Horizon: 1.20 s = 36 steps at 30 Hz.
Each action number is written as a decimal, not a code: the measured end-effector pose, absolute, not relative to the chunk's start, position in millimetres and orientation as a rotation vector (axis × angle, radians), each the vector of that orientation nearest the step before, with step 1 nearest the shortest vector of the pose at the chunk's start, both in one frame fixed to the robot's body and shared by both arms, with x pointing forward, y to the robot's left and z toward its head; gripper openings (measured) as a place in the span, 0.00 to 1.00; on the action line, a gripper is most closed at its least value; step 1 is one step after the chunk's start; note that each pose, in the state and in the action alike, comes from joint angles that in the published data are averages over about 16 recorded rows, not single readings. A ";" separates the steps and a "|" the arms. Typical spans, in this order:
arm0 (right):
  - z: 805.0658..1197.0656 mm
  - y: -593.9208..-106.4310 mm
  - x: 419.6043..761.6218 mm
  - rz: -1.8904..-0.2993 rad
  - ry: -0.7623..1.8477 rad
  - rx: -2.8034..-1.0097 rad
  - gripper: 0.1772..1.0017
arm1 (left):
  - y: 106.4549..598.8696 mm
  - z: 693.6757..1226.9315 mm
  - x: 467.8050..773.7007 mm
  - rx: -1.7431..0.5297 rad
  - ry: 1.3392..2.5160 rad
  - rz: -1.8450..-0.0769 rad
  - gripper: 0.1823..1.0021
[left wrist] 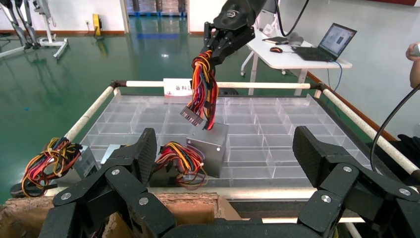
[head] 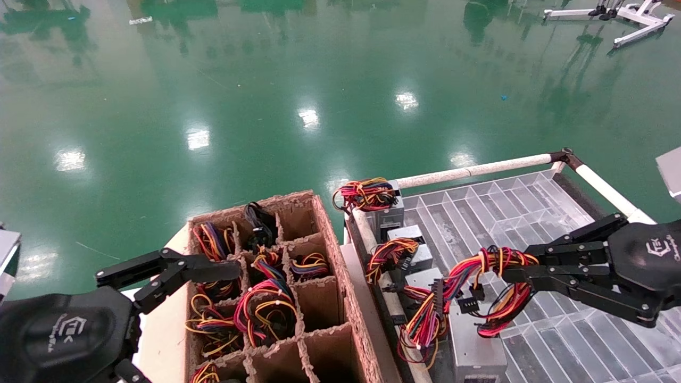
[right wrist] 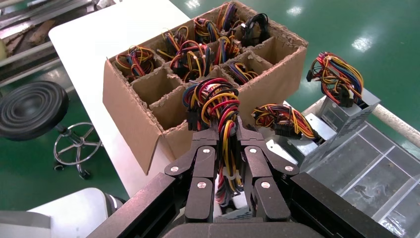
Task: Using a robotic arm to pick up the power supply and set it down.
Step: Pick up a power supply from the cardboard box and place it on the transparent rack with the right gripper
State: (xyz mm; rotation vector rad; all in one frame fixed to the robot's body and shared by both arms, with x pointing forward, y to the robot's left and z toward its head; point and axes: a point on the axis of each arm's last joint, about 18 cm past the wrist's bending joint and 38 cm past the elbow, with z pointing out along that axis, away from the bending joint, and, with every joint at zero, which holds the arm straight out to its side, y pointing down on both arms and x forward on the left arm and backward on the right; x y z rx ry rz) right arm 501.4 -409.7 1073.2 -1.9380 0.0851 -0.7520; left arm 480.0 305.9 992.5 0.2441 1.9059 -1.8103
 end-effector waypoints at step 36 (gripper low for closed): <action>1027.2 -411.2 537.8 -0.649 0.176 -2.009 0.06 | 305.9 992.5 480.0 0.244 1.906 -1.810 1.00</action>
